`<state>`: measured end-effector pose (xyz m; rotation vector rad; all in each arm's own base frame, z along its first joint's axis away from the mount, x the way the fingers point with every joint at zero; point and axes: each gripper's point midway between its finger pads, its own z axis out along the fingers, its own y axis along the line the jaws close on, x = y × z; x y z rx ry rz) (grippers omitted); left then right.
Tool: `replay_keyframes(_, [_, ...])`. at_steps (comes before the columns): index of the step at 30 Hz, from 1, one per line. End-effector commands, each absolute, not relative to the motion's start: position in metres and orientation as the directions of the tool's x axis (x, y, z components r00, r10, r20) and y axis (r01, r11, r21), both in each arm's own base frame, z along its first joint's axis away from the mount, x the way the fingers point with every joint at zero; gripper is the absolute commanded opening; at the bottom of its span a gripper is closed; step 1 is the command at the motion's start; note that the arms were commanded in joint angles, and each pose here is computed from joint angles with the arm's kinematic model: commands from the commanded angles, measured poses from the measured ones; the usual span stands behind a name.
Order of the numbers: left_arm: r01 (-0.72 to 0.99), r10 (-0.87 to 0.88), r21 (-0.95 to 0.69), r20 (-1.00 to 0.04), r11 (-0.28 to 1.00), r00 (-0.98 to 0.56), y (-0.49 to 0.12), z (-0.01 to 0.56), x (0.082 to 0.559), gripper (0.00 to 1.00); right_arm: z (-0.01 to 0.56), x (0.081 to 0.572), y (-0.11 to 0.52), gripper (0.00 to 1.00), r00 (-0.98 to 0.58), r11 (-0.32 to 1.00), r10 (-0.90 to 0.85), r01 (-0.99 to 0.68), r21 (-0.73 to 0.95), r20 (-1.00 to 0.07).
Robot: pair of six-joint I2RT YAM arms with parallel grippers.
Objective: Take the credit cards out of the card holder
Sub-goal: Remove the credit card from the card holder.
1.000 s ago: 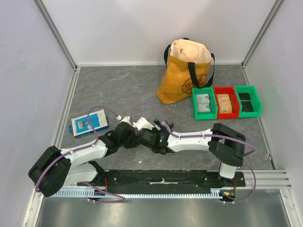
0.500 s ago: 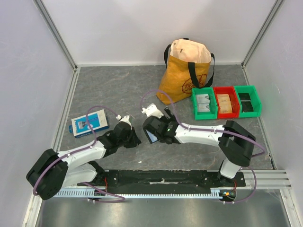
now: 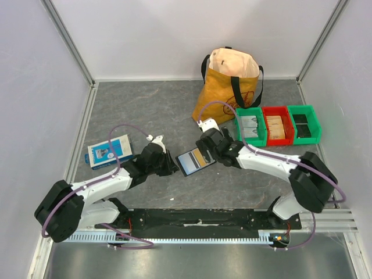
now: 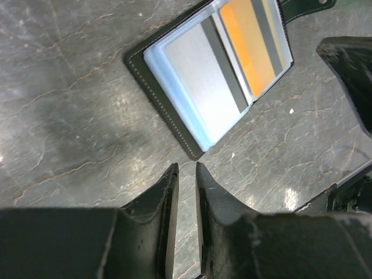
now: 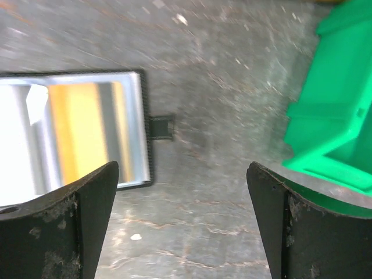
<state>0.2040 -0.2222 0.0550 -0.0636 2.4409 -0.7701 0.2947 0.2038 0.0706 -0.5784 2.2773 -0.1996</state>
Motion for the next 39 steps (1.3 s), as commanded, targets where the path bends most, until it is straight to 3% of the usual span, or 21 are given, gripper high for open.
replay_keyframes(1, [0.19, -0.213, -0.589, -0.545, 0.785, -0.811, -0.25, 0.083, 0.225, 0.25, 0.121, 0.294, 0.258, 0.98, -0.512, 0.889, -0.31, -0.455, -0.053, -0.801])
replay_keyframes(5, [0.214, -0.196, -0.586, -0.557, 0.781, -0.807, -0.264, 0.087, 0.24, 0.24, 0.126, 0.289, 0.285, 0.98, -0.509, 0.832, -0.26, -0.549, 0.077, -0.821])
replay_keyframes(8, [0.229, -0.175, -0.581, -0.555, 0.781, -0.813, -0.273, 0.085, 0.247, 0.22, 0.124, 0.285, 0.299, 0.89, -0.557, 0.789, -0.184, -0.576, 0.216, -0.81])
replay_keyframes(15, [0.204, -0.143, -0.551, -0.521, 0.809, -0.841, -0.273, 0.059, 0.248, 0.15, 0.107, 0.287, 0.314, 0.51, -0.647, 0.708, -0.071, -0.569, 0.419, -0.759])
replay_keyframes(17, [0.194, -0.142, -0.546, -0.513, 0.815, -0.847, -0.272, 0.052, 0.247, 0.14, 0.097, 0.287, 0.316, 0.46, -0.676, 0.684, -0.058, -0.562, 0.464, -0.734])
replay_keyframes(19, [0.18, -0.142, -0.539, -0.501, 0.823, -0.854, -0.269, 0.044, 0.245, 0.13, 0.086, 0.284, 0.317, 0.32, -0.708, 0.665, -0.046, -0.548, 0.507, -0.705])
replay_keyframes(31, [0.128, -0.14, -0.509, -0.454, 0.851, -0.88, -0.252, 0.015, 0.228, 0.09, 0.031, 0.278, 0.297, 0.31, -0.819, 0.641, 0.0, -0.441, 0.628, -0.574])
replay_keyframes(39, [0.114, -0.137, -0.499, -0.438, 0.859, -0.888, -0.246, 0.007, 0.222, 0.08, 0.025, 0.266, 0.302, 0.24, -0.854, 0.542, 0.008, -0.434, 0.72, -0.52])
